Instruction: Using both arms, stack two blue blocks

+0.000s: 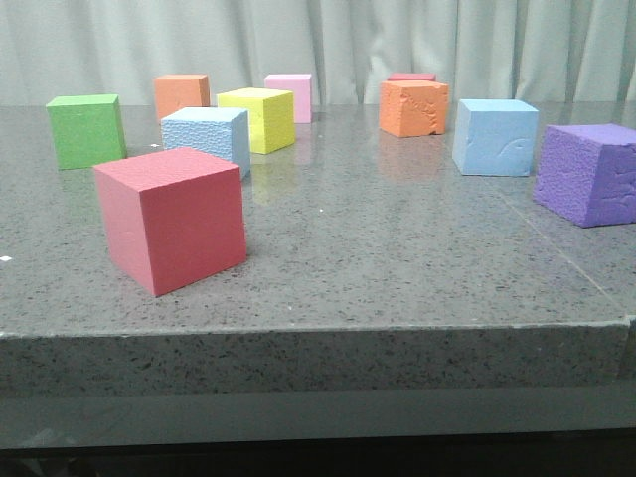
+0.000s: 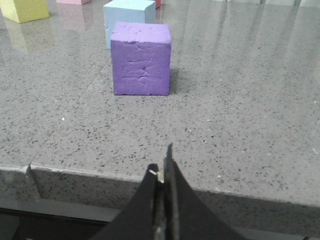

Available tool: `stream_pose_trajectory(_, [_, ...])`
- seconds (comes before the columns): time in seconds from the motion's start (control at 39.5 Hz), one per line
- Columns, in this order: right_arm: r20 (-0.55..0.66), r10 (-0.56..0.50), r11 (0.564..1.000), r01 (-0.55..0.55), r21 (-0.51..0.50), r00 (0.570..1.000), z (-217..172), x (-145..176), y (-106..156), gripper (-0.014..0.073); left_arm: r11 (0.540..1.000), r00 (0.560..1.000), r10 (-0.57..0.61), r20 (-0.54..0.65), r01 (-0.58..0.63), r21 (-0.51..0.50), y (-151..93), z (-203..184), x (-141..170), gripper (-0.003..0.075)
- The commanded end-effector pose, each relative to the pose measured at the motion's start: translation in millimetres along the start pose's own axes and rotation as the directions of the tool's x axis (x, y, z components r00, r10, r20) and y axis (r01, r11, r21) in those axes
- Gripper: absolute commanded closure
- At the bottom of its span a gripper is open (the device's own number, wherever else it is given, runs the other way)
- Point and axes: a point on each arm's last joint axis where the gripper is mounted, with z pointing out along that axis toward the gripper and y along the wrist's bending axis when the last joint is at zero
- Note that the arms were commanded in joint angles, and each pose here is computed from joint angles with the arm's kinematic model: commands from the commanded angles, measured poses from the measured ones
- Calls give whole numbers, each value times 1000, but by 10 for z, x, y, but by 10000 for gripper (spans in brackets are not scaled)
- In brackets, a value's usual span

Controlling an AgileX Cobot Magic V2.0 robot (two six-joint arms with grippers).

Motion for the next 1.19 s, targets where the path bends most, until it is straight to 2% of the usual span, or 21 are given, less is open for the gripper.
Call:
stream_pose_trajectory(0.0, [109,-2,1000,1,12,994,-23,-106,-8,655,1000,995,-9,95,9,1,-1,-16,-72,741])
stream_pose_trajectory(1.16, [111,-2,1000,1,12,994,-23,-108,-8,655,1000,994,-9,112,9,2,-1,-18,-88,741])
